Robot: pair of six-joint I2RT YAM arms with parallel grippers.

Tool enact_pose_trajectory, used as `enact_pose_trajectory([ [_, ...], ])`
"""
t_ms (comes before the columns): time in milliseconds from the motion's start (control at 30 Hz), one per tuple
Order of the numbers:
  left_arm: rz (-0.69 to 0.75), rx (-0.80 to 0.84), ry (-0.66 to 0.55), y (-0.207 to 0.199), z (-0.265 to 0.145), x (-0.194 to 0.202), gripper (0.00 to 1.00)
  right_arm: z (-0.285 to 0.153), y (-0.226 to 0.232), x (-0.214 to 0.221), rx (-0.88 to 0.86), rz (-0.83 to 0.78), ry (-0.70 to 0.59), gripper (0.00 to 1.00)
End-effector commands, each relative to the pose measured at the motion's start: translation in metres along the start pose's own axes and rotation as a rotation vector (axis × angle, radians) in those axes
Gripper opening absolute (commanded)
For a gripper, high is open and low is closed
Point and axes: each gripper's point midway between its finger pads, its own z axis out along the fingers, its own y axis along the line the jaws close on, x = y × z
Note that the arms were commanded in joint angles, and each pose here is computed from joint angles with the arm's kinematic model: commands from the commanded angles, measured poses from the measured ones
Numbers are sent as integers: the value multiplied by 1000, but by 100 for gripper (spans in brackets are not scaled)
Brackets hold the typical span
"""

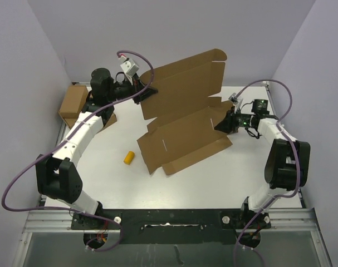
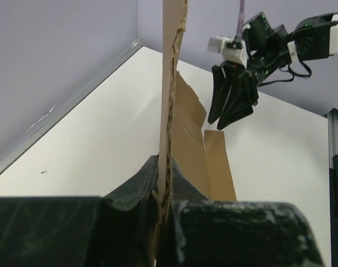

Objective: Fold the paper box

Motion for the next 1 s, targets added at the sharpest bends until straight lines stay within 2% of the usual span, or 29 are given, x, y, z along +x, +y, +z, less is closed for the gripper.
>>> enact_pose_trajectory([
  [0,133,76,-83,-22,-13,-34,0,-44,19,-47,14,-260,-97,34],
  [167,133,121,-95,-28,-17,-32,0,-81,32,-70,59,-403,-165,43],
  [267,149,137,-106,-31,-21,-32,0,-96,37,-84,100,-467,-192,51],
  [367,167,154,-114,-35,-25,-32,0,-104,34,-94,153,-515,-193,64],
  [567,174,175,-117,-40,-28,-31,0,-110,40,-107,163,-710,-197,99],
  [833,175,189,-115,-42,-29,-27,0,-110,45,-114,9,-738,-225,99],
  [967,174,196,-110,-43,-29,-24,0,-115,30,-116,-49,-672,-241,86],
])
